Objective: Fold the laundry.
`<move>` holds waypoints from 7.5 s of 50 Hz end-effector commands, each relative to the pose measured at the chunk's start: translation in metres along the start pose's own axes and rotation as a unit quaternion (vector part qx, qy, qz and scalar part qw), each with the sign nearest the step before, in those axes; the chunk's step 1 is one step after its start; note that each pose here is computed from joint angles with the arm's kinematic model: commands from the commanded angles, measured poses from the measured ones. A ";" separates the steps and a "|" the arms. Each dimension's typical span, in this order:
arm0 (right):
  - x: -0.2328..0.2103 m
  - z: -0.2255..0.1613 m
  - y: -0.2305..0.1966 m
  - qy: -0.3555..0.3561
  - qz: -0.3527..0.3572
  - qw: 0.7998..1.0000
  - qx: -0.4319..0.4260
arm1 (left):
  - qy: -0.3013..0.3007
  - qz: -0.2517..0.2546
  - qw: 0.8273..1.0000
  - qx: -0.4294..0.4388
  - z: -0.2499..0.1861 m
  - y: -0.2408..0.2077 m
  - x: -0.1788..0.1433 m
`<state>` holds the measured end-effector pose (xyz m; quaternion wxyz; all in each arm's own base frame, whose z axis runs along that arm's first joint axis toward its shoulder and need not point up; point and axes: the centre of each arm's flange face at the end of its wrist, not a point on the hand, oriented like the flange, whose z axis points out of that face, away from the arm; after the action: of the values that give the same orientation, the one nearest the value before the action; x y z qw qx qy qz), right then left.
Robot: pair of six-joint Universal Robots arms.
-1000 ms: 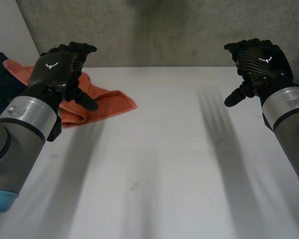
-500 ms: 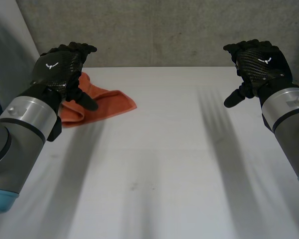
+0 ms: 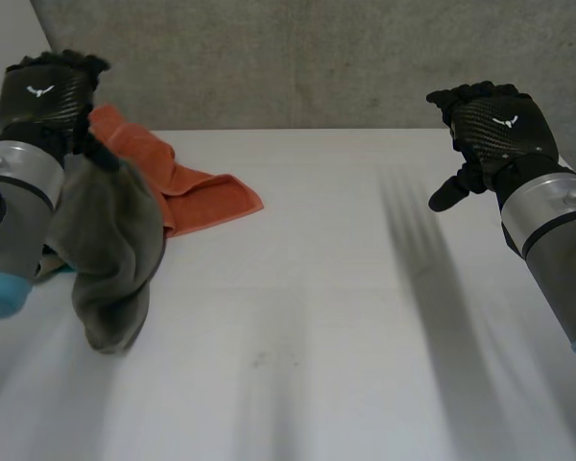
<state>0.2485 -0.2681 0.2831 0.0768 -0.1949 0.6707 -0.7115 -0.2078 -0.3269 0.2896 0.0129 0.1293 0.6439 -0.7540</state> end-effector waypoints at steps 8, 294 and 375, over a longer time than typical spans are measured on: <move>0.000 0.000 0.004 -0.002 0.000 1.000 -0.007 | -0.038 0.129 0.986 -0.098 0.058 0.099 -0.041; -0.116 0.029 0.147 -0.183 -0.061 0.973 -0.129 | 0.208 0.042 0.965 -0.153 -0.077 0.101 0.168; 0.039 0.032 0.067 -0.036 -0.041 0.978 -0.203 | 0.275 0.211 0.937 -0.039 -0.089 0.060 0.128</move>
<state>0.2012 -0.3222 0.2338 0.0121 -0.2482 0.7826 -0.5707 -0.3001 -0.2350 0.2120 -0.0323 0.4006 0.6522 -0.6427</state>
